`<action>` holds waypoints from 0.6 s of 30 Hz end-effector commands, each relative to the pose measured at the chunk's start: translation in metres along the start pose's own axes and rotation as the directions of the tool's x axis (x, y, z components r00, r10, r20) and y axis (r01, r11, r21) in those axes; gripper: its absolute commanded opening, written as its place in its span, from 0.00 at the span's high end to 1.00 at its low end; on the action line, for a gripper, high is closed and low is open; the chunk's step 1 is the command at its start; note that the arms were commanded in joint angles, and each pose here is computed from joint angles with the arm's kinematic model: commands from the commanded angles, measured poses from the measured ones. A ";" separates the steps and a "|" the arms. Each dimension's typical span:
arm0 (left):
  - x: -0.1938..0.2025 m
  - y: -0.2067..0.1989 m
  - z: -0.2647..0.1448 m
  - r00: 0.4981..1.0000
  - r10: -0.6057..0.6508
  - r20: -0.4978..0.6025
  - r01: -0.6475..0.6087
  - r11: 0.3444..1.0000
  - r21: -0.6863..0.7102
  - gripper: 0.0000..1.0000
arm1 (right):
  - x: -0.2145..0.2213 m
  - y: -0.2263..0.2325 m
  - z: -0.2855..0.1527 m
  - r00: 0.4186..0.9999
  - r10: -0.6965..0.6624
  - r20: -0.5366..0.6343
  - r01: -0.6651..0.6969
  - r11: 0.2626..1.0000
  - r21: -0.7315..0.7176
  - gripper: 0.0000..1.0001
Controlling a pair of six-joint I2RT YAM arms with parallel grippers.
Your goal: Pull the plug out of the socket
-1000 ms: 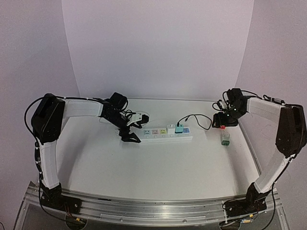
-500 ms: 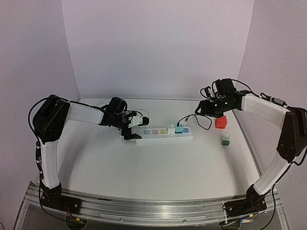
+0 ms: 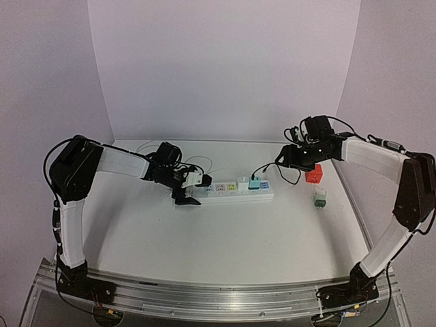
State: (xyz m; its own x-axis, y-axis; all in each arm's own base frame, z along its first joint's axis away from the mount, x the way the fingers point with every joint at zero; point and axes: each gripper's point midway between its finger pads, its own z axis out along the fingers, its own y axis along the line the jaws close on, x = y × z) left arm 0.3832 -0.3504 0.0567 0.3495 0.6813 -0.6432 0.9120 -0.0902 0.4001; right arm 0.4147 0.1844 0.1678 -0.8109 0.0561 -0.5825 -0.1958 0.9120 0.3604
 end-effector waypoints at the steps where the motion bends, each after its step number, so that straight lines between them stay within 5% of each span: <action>1: -0.003 -0.028 -0.001 0.999 0.024 0.028 -0.028 0.991 0.131 0.11 | -0.008 0.012 -0.007 0.999 0.002 0.036 -0.001 0.999 -0.047 0.35; 18: 0.032 0.022 0.014 0.994 0.030 -0.104 -0.042 0.992 -0.119 0.14 | 0.006 0.021 0.013 0.999 -0.028 -0.017 0.027 0.996 -0.082 0.36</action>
State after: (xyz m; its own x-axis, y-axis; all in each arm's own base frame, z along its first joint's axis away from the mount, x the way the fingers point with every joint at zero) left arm 0.3994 -0.3440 0.0361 0.3573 0.7299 -0.5828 0.8910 -0.0792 0.4470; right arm 0.4147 0.1945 0.1693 -0.8080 0.0565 -0.5865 -0.2169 0.8969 0.3853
